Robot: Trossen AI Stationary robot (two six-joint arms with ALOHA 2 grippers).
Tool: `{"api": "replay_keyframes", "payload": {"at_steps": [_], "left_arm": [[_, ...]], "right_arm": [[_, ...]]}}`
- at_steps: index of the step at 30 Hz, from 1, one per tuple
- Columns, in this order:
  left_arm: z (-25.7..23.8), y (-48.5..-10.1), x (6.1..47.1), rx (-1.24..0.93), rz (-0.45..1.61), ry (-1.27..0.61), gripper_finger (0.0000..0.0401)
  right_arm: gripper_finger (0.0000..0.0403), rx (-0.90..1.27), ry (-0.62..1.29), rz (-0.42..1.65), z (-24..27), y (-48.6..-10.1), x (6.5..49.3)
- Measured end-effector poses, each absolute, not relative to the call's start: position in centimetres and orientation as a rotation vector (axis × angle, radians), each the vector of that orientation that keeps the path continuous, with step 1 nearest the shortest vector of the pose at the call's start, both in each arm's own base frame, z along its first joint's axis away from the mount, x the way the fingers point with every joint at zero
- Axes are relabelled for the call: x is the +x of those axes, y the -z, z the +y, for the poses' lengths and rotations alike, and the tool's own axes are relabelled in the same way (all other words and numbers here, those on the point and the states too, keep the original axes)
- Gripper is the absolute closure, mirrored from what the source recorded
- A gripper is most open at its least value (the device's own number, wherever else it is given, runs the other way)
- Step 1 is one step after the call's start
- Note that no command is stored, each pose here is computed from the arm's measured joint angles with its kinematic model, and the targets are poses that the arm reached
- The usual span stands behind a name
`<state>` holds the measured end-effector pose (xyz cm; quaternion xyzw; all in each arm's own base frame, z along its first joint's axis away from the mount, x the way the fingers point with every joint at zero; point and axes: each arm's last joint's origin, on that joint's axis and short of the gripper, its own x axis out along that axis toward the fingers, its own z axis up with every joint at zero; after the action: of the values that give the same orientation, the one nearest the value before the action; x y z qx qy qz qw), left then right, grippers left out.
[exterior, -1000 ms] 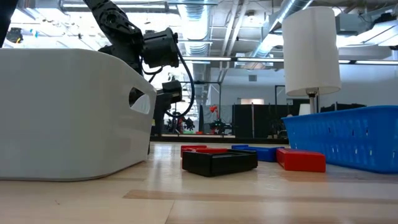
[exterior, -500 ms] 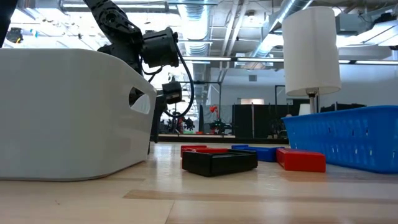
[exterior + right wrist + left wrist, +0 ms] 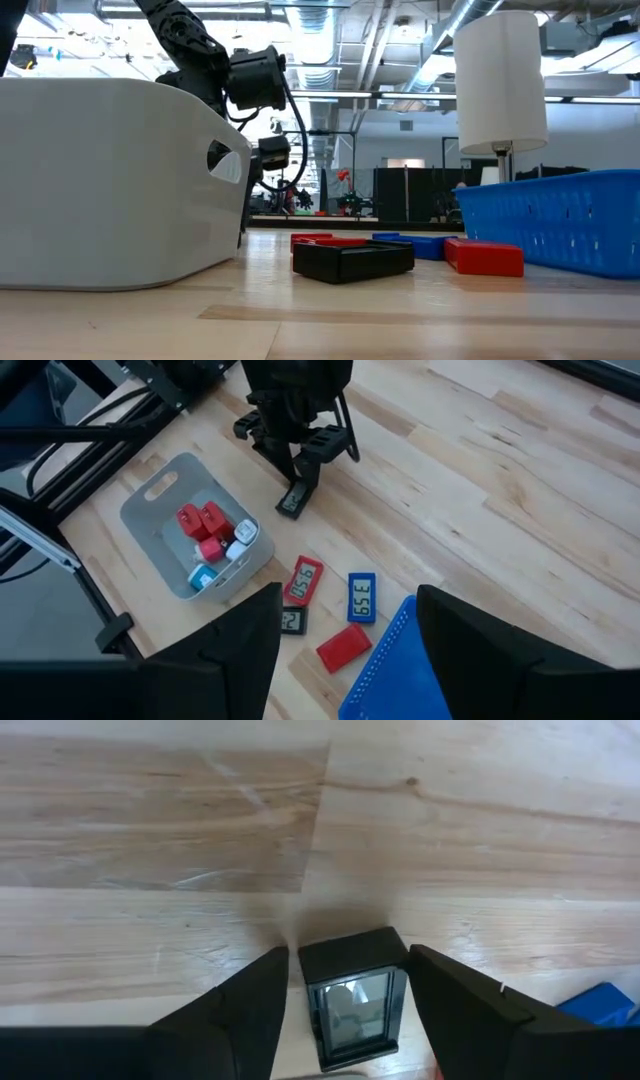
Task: Pick & Place Office items
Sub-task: Put the top black digital timer into the blue bin
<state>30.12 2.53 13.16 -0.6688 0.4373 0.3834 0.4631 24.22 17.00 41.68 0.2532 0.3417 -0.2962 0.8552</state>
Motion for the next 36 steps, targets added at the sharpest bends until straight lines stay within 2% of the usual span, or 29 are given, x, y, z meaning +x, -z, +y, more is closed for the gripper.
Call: {"api": "replay_keyframes", "payload": {"at_steps": [11,23,27,36], "left_arm": [[2.4,-12.7,30.2,-1.669,1.095,-0.961,0.0228],[2.4,-12.6,30.3,-1.676,1.091,-0.953,0.0229],[2.6,-12.9,30.9,-1.695,1.032,-0.882,0.0229],[3.1,-15.0,33.6,-1.724,0.748,-0.599,0.0239]], "right_arm": [[0.018,0.523,0.605,0.719,17.5,-41.7,23.9],[0.018,0.521,0.606,0.716,17.5,-41.7,23.9],[0.018,0.523,0.608,0.714,17.5,-41.7,23.9],[0.018,0.551,0.637,0.679,16.5,-42.2,23.9]]}}
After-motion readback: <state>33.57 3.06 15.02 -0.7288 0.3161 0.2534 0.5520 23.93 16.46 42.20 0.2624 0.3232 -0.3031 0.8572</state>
